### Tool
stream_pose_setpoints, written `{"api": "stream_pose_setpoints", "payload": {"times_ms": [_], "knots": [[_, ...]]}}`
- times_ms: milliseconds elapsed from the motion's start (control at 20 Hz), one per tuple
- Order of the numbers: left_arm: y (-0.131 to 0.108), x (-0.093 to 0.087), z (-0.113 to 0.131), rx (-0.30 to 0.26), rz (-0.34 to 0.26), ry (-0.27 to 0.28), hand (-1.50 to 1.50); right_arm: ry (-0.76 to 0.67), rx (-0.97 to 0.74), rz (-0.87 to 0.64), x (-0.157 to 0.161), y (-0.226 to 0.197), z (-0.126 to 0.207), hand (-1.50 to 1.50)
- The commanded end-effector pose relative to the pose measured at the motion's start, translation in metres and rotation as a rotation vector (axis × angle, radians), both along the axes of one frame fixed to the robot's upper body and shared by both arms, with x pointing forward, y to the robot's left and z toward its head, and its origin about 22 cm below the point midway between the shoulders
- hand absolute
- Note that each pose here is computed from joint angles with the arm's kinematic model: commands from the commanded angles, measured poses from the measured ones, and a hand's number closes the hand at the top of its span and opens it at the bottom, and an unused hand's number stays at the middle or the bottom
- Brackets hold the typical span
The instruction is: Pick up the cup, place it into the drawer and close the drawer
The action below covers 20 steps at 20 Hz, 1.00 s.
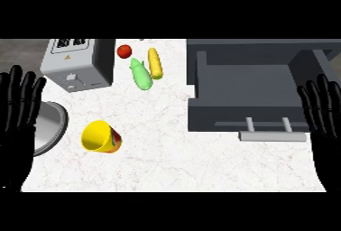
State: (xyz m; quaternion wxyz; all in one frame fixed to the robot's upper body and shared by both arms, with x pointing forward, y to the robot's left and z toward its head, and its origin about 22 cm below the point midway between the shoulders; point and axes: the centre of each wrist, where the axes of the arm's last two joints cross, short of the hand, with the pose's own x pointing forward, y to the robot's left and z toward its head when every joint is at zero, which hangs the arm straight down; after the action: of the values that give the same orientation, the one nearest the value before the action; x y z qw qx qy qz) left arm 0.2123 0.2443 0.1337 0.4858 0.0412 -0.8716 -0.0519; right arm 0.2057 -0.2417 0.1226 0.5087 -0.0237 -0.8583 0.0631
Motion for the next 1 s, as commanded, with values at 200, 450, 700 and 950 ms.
{"api": "stream_pose_setpoints", "payload": {"times_ms": [200, 450, 700, 950], "knots": [[0.020, -0.018, 0.005, -0.006, -0.214, 0.021, -1.50, -0.057, 0.029, -0.013, 0.013, 0.007, 0.003, -1.50], [0.045, -0.002, -0.028, -0.254, -0.196, 0.272, -1.50, 0.107, -0.029, 0.113, 0.014, 0.003, 0.001, -1.50], [0.061, -0.003, -0.065, -0.255, -0.179, 0.290, -1.50, 0.112, -0.013, 0.128, 0.040, -0.005, -0.012, -1.50], [0.074, 0.015, -0.079, -0.217, -0.126, 0.357, -1.50, 0.100, -0.009, 0.132, 0.049, -0.008, 0.013, -1.50]]}}
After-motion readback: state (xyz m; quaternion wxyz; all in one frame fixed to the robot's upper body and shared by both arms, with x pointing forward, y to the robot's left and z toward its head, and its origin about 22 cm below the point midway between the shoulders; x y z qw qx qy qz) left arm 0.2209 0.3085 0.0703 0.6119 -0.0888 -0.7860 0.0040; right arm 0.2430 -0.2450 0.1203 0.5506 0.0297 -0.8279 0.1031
